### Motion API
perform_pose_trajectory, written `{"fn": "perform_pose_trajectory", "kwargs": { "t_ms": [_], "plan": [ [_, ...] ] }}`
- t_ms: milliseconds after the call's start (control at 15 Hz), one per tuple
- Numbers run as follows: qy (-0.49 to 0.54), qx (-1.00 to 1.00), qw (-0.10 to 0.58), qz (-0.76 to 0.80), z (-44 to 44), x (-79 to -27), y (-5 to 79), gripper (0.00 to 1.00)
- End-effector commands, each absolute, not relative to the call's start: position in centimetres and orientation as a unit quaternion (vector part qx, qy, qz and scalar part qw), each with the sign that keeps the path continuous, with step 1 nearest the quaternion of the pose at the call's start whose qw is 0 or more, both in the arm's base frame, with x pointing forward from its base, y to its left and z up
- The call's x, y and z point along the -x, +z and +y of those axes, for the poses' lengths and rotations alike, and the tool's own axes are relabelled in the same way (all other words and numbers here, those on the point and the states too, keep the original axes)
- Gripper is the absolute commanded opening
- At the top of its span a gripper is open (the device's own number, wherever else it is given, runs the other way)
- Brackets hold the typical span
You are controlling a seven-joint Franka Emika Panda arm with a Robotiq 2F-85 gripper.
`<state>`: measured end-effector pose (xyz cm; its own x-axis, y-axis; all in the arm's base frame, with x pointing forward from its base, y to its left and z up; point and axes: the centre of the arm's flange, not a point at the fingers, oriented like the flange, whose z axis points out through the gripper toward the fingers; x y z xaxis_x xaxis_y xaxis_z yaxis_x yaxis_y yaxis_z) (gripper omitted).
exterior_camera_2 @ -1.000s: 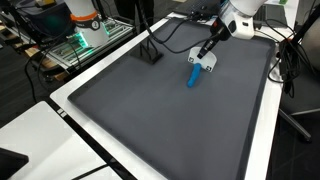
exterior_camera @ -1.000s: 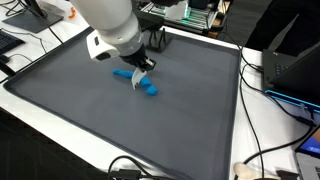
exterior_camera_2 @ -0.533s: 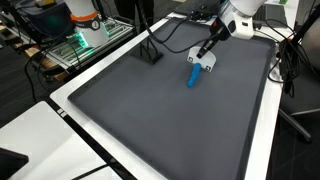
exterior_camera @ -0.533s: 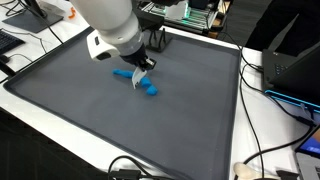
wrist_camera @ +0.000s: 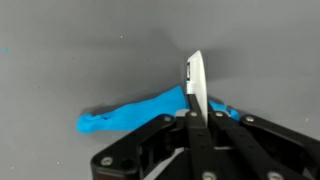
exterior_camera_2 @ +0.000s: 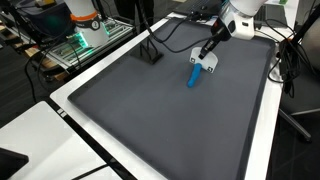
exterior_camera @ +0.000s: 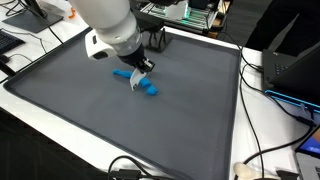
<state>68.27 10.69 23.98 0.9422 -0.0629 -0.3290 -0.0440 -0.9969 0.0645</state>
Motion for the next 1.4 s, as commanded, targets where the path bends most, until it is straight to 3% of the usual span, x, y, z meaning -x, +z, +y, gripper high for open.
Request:
{"fn": "perform_pose_trajectory", "kwargs": {
  "t_ms": [0, 1333],
  "plan": [
    [-0.144, -0.988, 0.023, -0.052, 10.0, -68.4, 23.6, 0.01],
    [-0.136, -0.988, 0.025, -0.063, 7.0, -67.6, 29.5, 0.01]
  ]
}}
